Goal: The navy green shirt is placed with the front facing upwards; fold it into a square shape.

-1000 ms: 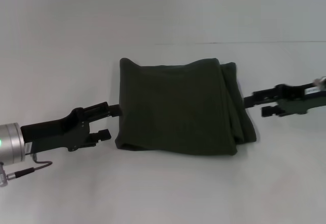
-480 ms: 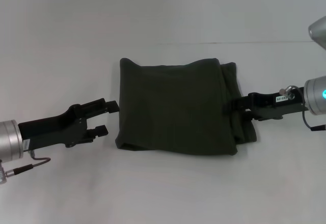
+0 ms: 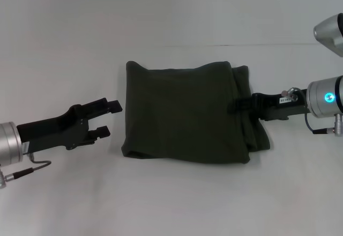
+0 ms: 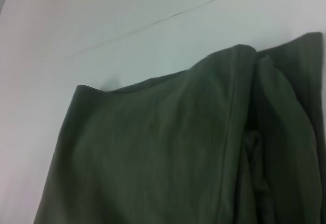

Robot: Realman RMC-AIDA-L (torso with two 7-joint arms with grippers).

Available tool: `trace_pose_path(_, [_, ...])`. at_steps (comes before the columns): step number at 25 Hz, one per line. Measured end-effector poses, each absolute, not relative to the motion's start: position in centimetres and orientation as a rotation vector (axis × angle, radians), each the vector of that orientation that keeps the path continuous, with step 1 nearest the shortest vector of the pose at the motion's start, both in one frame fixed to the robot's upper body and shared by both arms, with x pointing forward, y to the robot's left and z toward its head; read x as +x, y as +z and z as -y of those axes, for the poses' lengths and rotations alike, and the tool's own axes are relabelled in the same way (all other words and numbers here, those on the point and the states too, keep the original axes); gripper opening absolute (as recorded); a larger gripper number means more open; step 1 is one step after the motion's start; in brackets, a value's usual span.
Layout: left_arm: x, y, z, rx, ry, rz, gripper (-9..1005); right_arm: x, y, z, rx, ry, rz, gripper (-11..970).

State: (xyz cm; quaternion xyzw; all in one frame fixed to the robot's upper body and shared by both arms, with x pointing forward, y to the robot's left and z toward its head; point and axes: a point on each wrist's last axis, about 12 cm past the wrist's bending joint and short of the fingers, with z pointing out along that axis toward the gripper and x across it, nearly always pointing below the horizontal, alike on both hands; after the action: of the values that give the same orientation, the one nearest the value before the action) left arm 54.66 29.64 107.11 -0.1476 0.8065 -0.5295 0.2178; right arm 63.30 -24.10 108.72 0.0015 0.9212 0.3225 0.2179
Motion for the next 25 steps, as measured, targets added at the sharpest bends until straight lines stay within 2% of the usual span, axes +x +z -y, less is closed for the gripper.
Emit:
trace_pose_path(18, [55.3, 107.4, -29.7, -0.404, -1.438, -2.229, 931, 63.7, 108.5, 22.9, -0.012, 0.863, -2.561, 801])
trace_pose_path(25, [55.4, 107.4, -29.7, -0.405, -1.439, -2.221, 932, 63.8, 108.6, 22.7, -0.015, 0.858, -2.563, 672])
